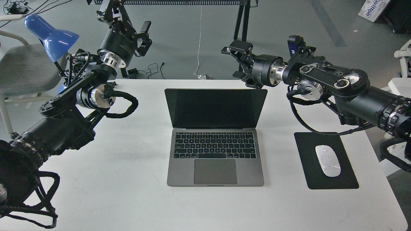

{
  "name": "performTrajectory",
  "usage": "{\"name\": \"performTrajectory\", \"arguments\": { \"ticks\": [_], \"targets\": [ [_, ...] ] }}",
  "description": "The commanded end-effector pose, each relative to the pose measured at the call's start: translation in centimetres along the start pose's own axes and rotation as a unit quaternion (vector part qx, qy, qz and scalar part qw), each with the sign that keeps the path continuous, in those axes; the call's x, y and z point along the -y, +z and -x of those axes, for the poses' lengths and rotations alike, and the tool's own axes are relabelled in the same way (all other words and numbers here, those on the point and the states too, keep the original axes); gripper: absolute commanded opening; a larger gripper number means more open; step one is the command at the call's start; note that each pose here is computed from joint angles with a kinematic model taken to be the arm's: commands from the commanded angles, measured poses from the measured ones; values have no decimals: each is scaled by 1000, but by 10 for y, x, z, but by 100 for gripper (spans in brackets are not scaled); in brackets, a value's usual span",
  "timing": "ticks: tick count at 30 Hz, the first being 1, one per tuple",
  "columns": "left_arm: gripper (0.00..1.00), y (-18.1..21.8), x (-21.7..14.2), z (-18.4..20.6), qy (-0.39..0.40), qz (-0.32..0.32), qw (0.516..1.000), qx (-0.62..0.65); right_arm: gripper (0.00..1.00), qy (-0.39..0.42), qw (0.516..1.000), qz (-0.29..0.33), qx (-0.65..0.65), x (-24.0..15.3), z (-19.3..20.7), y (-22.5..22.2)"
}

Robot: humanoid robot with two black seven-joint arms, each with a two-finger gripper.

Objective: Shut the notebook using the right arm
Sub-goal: 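Move the right gripper over the top edge of the laptop screen, then push the laptop screen down toward the keyboard with the right gripper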

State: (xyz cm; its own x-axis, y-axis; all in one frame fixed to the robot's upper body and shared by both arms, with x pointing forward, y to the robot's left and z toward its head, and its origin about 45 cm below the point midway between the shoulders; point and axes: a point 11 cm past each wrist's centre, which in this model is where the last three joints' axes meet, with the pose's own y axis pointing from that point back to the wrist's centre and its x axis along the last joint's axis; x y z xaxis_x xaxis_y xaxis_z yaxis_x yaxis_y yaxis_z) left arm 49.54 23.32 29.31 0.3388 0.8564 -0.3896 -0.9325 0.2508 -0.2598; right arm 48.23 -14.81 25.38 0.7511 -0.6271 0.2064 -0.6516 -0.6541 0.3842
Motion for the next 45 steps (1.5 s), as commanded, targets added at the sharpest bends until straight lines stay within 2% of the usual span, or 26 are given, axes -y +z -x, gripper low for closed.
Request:
{"name": "performTrajectory", "arguments": {
  "ticks": [1,12,27,45],
  "targets": [
    [100,0,0,0,0,0,1000,0,100,-14,1000,2,-7,0,7,0],
    [100,0,0,0,0,0,1000,0,100,-61,997,31,-23,-6,33,18],
    [100,0,0,0,0,-1,1000,0,100,-143,988,51,-16,-40,75,37],
    [100,0,0,0,0,0,1000,0,100,-208,971,117,-29,-52,125,105]
  ]
}}
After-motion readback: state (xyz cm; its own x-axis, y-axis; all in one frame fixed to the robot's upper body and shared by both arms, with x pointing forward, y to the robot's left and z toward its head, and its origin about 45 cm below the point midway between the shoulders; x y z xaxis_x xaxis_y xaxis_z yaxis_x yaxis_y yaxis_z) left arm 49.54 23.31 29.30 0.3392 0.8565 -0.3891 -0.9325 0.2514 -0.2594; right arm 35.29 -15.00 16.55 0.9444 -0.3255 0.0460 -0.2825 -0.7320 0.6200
